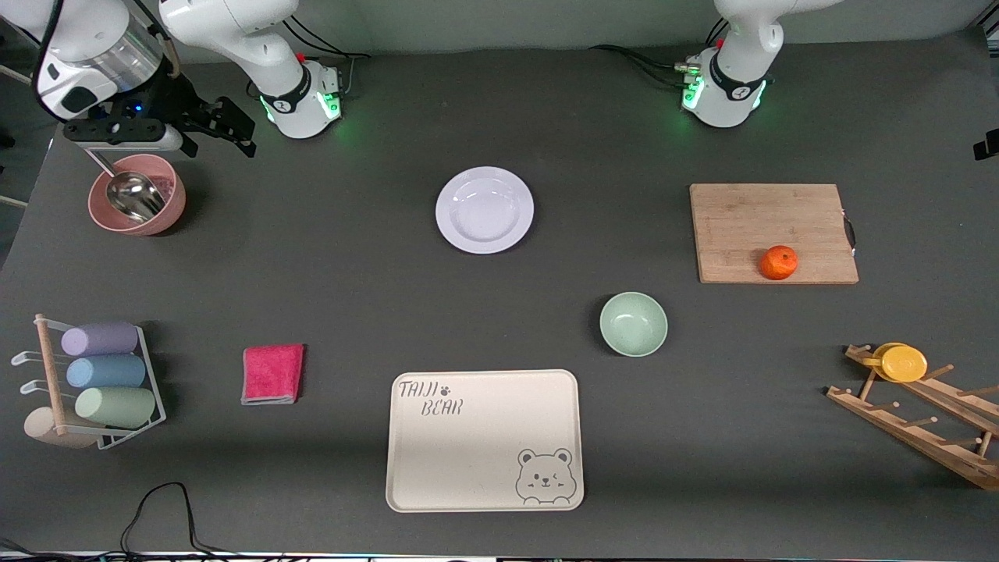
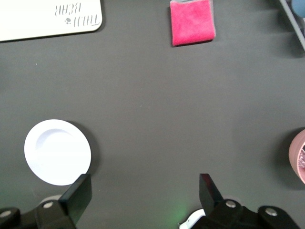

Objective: Place orange and plate with both arms
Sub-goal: 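Reach the right gripper to the white plate while the left gripper reaches the orange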

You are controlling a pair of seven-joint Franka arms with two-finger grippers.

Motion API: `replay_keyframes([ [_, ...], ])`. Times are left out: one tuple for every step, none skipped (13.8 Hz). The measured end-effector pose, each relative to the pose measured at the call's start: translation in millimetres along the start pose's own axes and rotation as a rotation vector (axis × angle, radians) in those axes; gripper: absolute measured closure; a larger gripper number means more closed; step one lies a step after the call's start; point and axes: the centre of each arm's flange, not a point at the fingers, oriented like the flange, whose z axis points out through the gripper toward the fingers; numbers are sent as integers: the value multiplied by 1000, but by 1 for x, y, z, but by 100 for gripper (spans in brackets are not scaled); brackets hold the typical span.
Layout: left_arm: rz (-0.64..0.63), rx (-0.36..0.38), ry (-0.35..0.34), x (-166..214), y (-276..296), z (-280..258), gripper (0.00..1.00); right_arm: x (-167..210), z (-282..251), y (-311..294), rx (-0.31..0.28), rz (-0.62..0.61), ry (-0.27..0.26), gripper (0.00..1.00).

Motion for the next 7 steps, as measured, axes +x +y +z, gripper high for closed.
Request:
replay_keyframes([
  [3, -4, -6, 4, 1, 8, 0, 0, 5, -3, 19, 3, -17, 0],
  [4, -12, -7, 10, 2, 18, 0, 1, 11, -5, 39, 6, -37, 0],
  [1, -18, -8, 16, 3, 29, 0, 2, 16, -8, 55, 6, -55, 0],
  [-4, -25, -3, 22, 5, 41, 0, 5, 22, -12, 73, -1, -72, 0],
  [-6, -34, 5, 29, 7, 56, 0, 7, 29, -16, 97, -16, -91, 0],
  [-5, -42, 17, 35, 10, 74, 0, 10, 38, -19, 125, -37, -116, 0],
  [-6, -46, 30, 40, 12, 92, 0, 13, 48, -21, 149, -52, -139, 0],
])
